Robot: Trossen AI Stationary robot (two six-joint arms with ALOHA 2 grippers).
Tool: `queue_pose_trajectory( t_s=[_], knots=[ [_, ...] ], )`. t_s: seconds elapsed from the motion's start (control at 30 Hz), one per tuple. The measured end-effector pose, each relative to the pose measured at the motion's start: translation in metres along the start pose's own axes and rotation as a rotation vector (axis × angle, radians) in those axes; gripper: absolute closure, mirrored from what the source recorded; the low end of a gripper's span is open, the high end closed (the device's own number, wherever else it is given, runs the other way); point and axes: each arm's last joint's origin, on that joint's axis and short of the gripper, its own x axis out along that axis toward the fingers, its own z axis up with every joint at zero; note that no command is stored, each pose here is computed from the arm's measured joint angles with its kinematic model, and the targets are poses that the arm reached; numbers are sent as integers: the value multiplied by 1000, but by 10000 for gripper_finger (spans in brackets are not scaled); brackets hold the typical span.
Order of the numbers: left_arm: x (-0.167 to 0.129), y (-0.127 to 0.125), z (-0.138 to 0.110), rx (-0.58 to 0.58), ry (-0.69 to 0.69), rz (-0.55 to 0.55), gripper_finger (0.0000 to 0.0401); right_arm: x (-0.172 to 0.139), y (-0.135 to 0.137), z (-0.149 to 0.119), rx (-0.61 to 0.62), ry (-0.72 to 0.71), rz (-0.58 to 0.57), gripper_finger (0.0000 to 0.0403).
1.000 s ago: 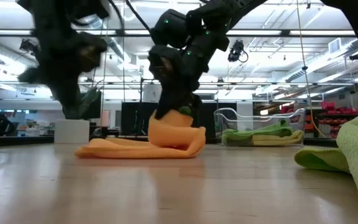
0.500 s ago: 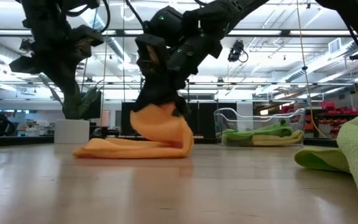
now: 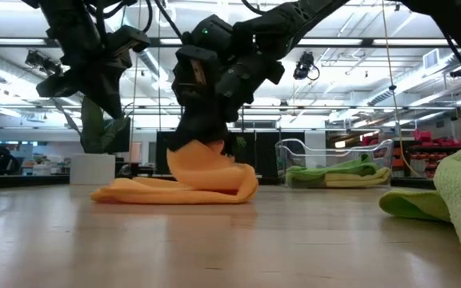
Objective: Fold microfiber towels
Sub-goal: Fold the orange towel
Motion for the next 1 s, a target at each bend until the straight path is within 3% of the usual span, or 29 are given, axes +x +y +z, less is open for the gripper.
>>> queue_pose_trajectory(
  t_s=[0.1,0.4,0.6,0.87,1.0],
  knots=[
    [0,0,0,2,-2,3,387,1,6,0,-15,23,97,354],
    [0,1,1,4,-34,15,384,5,22,3,-132,-37,184,308],
    [0,0,1,3,-35,10,393,0,14,9,-94,-63,192,286],
    [0,0,1,4,-43,12,376,-2,16,13,-35,-50,267,271],
    [0,0,1,9,-46,12,384,0,24,11,-99,-49,282,271]
  ],
)
